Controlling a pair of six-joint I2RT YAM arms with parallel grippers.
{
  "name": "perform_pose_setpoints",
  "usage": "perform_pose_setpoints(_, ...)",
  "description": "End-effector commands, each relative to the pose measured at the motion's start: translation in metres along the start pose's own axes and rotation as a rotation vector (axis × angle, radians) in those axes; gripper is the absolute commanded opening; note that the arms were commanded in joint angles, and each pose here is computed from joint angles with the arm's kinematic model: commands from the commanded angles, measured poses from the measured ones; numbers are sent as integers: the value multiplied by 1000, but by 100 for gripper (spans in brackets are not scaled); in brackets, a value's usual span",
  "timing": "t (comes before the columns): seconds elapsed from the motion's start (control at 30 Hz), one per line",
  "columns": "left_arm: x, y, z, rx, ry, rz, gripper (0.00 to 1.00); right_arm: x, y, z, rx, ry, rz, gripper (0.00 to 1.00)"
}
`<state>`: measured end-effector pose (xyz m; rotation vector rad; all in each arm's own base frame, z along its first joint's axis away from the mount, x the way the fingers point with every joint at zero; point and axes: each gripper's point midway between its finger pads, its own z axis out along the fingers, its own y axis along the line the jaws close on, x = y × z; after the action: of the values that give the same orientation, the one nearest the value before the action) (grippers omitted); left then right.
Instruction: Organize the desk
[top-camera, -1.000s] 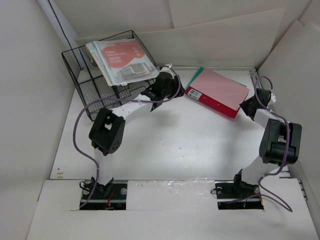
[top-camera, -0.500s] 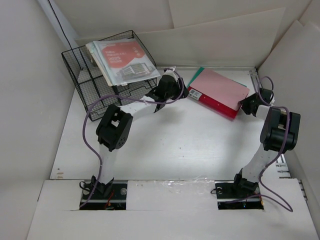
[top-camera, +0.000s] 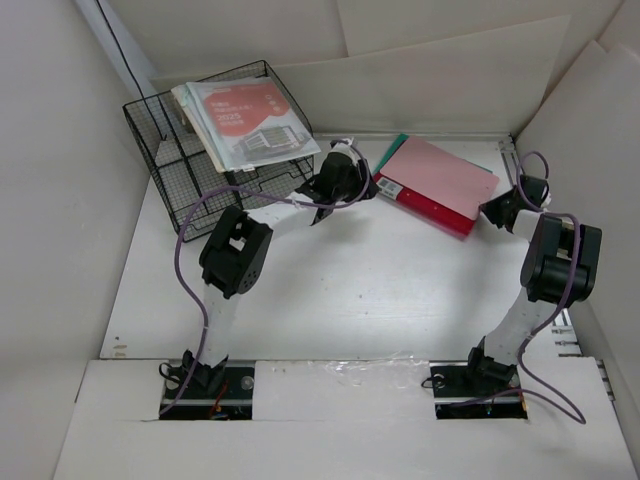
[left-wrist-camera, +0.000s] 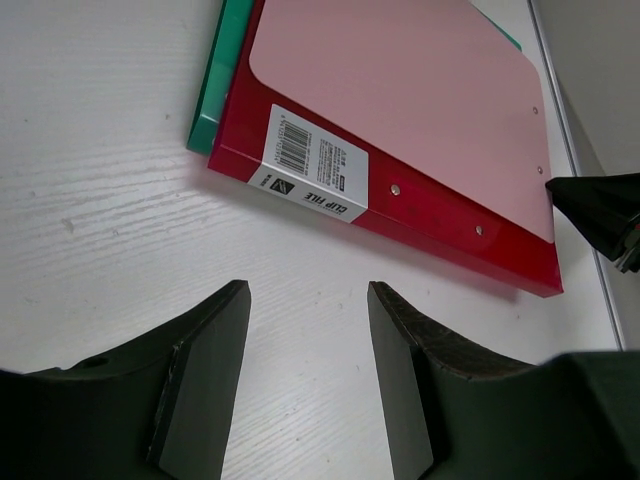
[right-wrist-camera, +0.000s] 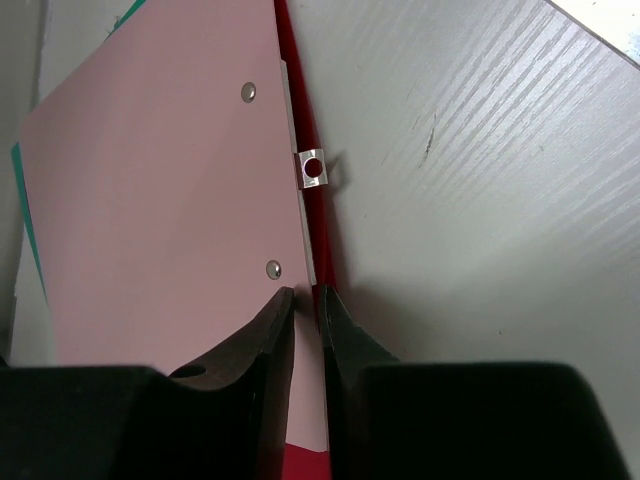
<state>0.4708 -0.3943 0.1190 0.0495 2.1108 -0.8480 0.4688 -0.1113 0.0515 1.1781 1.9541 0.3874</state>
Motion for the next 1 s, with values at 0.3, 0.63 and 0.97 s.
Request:
perform_pose_setpoints(0.3, -25, -24, 2, 62, -50, 21, 47, -21, 22, -17, -52, -72, -30, 0)
perform_pose_setpoints(0.63, -17, -33, 3, 125, -22, -17, 46, 7, 44, -55, -117, -86, -45, 0)
perform_pose_setpoints(0.97, 12, -4, -23, 111, 9, -151, 48, 117, 79, -104, -271, 65, -136, 0)
